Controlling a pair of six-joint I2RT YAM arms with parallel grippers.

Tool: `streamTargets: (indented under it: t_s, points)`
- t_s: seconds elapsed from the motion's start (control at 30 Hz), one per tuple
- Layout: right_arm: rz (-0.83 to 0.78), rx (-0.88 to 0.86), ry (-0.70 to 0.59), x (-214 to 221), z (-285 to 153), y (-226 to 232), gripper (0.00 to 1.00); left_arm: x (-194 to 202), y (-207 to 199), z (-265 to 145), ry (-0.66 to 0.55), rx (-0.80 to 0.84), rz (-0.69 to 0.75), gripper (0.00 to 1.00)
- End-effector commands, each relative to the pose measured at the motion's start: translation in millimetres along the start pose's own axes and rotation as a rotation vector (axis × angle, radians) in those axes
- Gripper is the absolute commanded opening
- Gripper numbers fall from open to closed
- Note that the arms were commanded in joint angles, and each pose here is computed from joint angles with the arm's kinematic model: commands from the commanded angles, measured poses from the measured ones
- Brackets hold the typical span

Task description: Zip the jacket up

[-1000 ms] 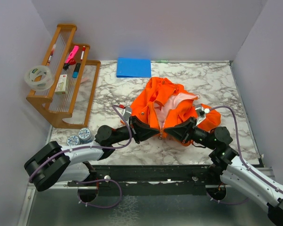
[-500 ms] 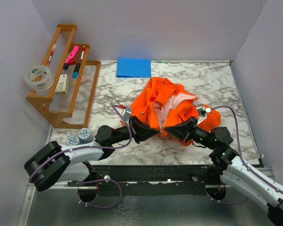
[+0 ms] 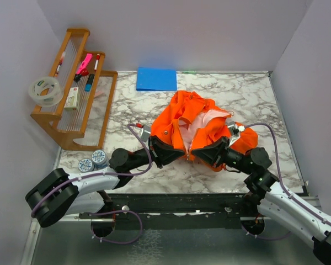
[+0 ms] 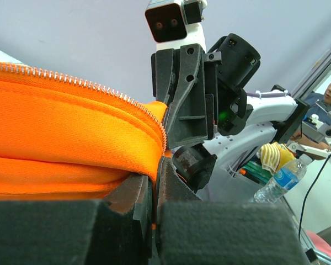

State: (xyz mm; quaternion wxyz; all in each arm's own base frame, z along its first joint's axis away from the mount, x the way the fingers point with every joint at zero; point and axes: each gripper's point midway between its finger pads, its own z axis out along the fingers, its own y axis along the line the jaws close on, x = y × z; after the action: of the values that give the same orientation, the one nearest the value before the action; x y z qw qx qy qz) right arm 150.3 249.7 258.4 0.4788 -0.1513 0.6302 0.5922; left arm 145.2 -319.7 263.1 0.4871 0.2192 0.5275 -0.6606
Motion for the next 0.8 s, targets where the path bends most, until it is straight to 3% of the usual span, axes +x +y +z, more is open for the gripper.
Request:
streamTargets:
  t_s: [0.0, 0.77]
  points:
    - [-0.047, -0.094, -0.041, -19.7, 2.4, 25.2, 0.00, -8.5, -6.9, 0.1, -0.031, 0.025, 0.031, 0.00]
    - [-0.039, -0.077, -0.081, -29.5, 2.9, 25.7, 0.00, 1.4, -4.2, 2.1, 0.009, 0.033, 0.011, 0.00]
